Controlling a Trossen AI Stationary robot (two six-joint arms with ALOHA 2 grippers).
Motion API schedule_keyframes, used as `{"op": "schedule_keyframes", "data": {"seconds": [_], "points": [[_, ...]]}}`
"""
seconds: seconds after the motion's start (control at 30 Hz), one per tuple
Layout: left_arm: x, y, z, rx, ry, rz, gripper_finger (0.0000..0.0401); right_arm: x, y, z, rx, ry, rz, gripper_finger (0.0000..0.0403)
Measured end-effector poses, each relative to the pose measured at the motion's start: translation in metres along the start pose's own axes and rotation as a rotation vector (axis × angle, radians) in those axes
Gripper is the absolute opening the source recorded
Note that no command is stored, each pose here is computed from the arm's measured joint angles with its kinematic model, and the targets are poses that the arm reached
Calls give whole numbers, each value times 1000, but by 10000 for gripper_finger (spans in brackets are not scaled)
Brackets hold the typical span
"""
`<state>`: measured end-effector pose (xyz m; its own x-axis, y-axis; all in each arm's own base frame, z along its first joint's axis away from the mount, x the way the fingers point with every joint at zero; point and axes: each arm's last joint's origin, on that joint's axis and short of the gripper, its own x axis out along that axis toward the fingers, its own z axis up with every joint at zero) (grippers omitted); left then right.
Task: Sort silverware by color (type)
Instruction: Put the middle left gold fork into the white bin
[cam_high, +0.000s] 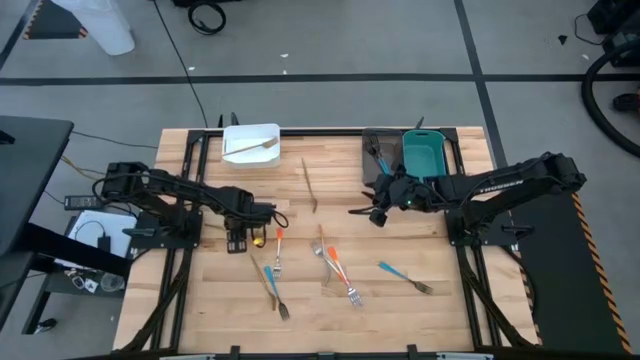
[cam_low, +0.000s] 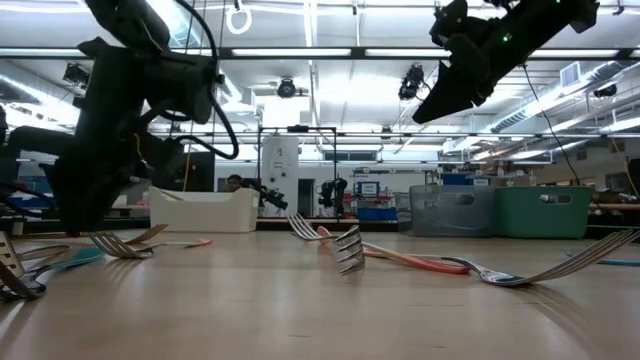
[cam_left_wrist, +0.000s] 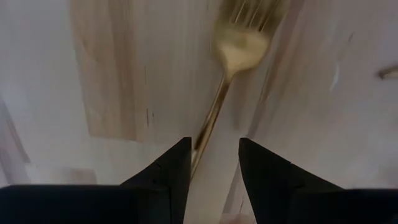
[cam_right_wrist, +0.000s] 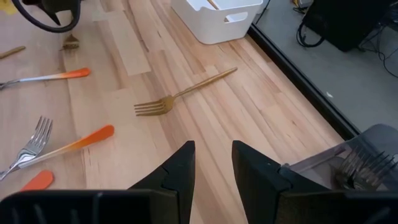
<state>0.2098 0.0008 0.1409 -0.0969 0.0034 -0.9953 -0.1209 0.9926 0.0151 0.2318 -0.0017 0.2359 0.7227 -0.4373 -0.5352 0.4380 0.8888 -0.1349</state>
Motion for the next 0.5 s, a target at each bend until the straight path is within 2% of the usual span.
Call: {"op": "schedule_keyframes", "data": {"seconds": [0.23, 0.5], "points": [[2, 1, 1, 1, -16, 34, 141, 3, 1, -7, 9, -11, 4, 116], [2, 1, 3, 16, -39, 29, 141, 6, 3, -11, 23, -40, 61, 116]]}}
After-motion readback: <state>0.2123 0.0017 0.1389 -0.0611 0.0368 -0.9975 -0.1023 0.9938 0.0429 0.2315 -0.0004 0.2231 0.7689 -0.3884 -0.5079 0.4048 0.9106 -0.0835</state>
